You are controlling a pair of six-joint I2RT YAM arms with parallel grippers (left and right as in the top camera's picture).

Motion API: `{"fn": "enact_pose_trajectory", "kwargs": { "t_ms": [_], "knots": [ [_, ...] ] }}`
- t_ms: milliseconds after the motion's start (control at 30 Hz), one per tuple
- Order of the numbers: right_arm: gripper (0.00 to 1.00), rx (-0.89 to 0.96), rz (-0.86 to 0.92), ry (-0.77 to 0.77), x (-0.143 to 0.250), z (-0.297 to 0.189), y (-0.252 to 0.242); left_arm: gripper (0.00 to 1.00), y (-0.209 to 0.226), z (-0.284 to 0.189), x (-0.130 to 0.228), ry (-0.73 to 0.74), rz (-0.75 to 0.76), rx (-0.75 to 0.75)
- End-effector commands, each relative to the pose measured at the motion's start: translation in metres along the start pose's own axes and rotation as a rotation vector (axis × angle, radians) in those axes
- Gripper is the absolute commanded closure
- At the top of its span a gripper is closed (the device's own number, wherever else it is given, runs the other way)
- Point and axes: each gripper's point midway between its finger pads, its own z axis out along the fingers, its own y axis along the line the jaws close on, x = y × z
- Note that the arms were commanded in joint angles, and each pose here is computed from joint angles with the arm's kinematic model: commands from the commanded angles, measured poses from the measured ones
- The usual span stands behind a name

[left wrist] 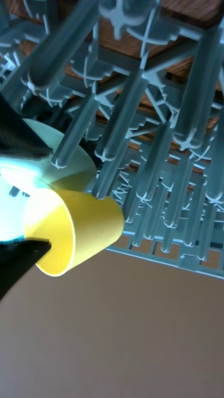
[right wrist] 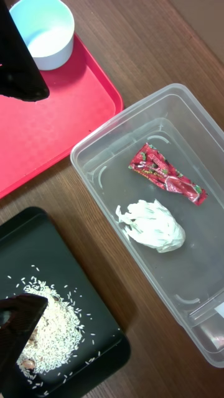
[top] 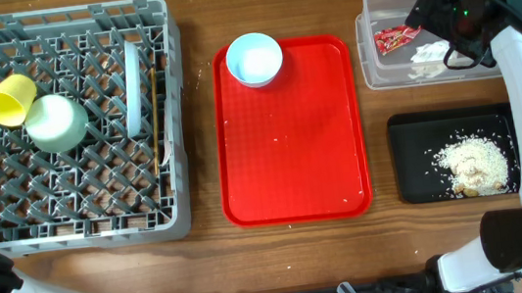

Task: Sort waste into correct bins and load items into the dishwasher rack

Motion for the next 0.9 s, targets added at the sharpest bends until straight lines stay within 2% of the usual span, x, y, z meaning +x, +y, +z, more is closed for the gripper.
{"fn": "enact_pose_trajectory", "kwargs": {
  "t_ms": [0,100,167,233,400,567,700,867],
  "knots": [
    [0.00,0.000,-0.016,-0.024,-0.005,-0.005,0.000,0.73,-0.019,-0.007,0.008,-0.015,0.070,0.006],
    [0.00,0.000,-0.016,-0.024,-0.005,-0.005,0.000,0.87,-0.056,-0.006,0.026,-0.016,0.179,0.028],
    [0.00,0.001,-0.015,-0.024,-0.005,-0.005,0.000,0.96,-0.097,0.005,0.052,-0.003,0.312,0.053],
    [0.00,0.001,-0.015,-0.024,-0.005,-0.005,0.000,0.96,-0.122,0.020,0.075,-0.014,0.421,0.020],
    [0.00,0.001,-0.015,-0.024,-0.005,-0.005,0.000,0.96,-0.152,0.056,0.112,-0.222,0.678,-0.257],
    [0.00,0.000,-0.016,-0.024,-0.005,-0.005,0.000,0.96,-0.143,0.090,0.123,-0.344,0.902,-0.517],
    [0.00,0.000,-0.015,-0.024,-0.005,-0.005,0.000,0.96,-0.118,0.106,0.112,-0.348,0.919,-0.632],
    [0.00,0.000,-0.016,-0.024,-0.005,-0.005,0.000,0.96,-0.106,0.093,0.089,-0.411,0.894,-0.715]
  ]
}}
